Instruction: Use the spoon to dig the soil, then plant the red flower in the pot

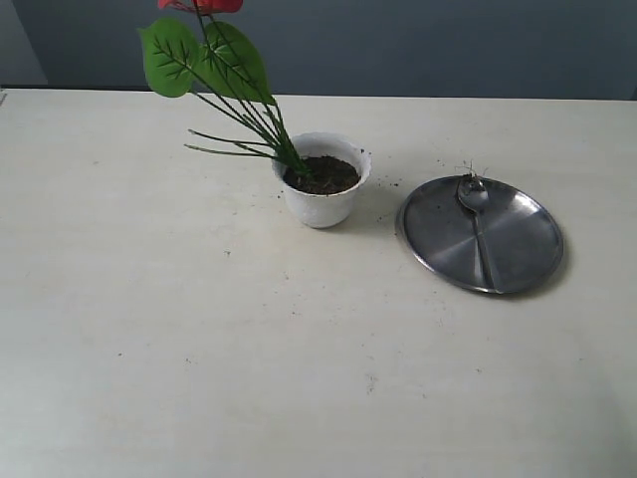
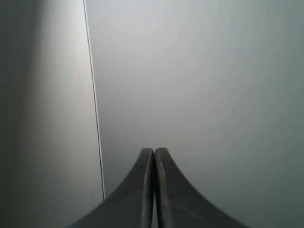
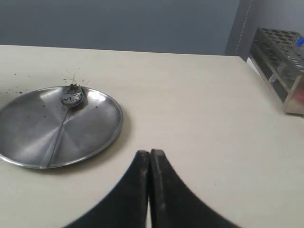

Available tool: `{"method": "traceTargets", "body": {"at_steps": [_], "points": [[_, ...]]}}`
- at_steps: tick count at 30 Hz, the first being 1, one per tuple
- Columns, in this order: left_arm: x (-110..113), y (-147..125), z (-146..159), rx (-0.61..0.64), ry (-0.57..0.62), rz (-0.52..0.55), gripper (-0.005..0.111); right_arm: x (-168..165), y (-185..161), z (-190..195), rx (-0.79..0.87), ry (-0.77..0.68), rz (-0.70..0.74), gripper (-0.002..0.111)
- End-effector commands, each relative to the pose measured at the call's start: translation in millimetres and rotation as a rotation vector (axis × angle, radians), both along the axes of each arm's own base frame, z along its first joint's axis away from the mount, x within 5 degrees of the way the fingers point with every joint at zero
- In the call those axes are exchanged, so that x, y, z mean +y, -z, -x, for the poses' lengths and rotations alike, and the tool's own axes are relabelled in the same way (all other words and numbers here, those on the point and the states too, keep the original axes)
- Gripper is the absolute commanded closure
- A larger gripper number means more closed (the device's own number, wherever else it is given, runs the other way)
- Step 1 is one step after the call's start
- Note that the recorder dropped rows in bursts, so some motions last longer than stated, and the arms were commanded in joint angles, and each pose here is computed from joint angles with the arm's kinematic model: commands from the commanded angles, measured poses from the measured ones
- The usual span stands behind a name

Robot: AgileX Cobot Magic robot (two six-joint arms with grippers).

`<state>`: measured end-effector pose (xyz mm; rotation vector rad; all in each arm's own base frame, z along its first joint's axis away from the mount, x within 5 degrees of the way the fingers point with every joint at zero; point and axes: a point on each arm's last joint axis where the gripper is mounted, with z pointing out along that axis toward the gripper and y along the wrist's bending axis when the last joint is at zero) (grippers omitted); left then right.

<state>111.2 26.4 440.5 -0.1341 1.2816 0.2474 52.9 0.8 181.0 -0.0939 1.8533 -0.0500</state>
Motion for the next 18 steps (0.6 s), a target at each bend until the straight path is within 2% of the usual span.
{"method": "traceTargets", "body": {"at_steps": [1, 10, 18], "points": [[1, 1, 1, -0.003, -0.002, 0.028, 0.106, 0, 1, 0, -0.009, 0.003, 0.006, 0.108], [-1, 37, 0, 0.142, -0.011, -0.07, 0.106, 0, 1, 0, -0.009, 0.003, 0.006, 0.108], [-3, 77, 28, 0.269, -0.035, -0.001, 0.106, 0, 1, 0, -0.009, 0.003, 0.006, 0.108]]}}
